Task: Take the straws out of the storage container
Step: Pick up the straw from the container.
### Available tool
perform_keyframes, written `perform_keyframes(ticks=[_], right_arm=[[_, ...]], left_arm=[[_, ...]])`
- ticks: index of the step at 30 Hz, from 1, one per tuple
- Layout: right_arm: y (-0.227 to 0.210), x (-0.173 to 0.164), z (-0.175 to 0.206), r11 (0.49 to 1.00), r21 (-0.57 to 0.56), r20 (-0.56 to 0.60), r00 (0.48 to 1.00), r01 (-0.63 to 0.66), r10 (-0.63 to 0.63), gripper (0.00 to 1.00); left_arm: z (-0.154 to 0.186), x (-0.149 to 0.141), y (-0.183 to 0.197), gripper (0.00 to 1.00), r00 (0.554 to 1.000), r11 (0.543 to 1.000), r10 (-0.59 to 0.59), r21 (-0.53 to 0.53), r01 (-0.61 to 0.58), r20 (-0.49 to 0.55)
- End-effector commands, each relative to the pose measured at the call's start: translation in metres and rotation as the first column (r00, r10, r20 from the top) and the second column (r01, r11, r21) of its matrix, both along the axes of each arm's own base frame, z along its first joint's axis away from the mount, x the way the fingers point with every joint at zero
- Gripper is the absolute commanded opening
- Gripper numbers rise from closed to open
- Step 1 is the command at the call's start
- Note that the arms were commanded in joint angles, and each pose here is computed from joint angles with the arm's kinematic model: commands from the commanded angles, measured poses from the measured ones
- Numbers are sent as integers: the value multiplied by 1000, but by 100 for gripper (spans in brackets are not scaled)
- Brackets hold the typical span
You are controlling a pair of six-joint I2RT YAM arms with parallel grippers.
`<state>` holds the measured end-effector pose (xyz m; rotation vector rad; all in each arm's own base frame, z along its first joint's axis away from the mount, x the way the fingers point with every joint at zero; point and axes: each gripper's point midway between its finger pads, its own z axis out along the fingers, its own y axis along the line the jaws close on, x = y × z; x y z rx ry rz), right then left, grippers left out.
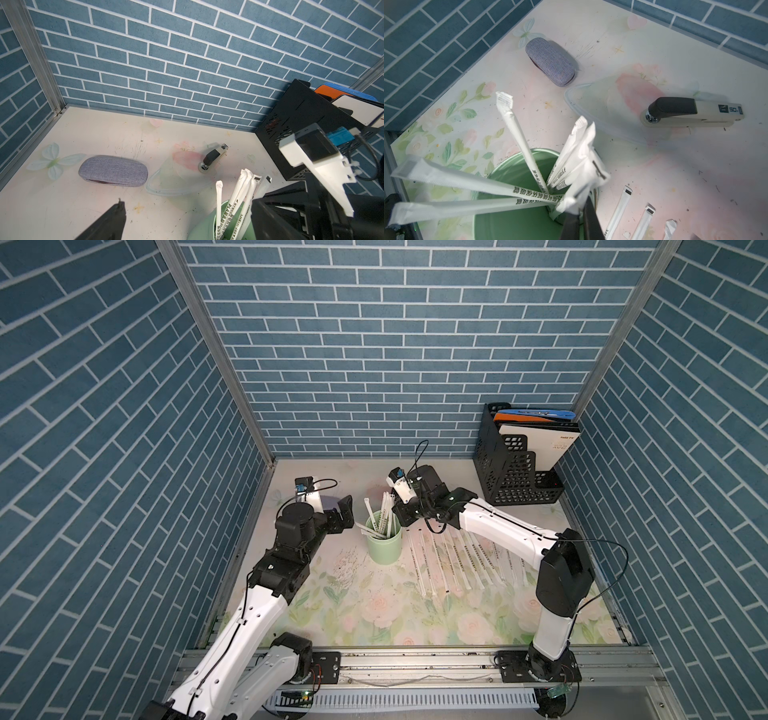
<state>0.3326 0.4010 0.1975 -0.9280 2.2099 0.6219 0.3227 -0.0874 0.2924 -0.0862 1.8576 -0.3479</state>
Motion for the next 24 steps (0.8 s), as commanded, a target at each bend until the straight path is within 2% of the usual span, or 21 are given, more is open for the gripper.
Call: perform_keyframes(ticks=[1,8,13,20,24], right_arm=[[-5,-5,42,999,37,50,999,-8,6,4],[-16,-12,86,997,81,90,996,-5,-2,3],[-30,-11,134,997,73,149,988,25,-36,3],[-73,-3,201,990,50,241,961,129,-137,2],[-107,-4,224,977,25,273,939,210,-209,2]], left_arm=[[3,1,1,99,1000,1000,1,-6,-1,7],[4,1,-1,100,1000,1000,-7,-8,7,8],[1,2,-4,100,1000,1000,-25,-9,25,0],[1,2,-9,100,999,999,-49,-14,49,-6],[2,2,-9,100,999,998,-52,-16,52,-3]])
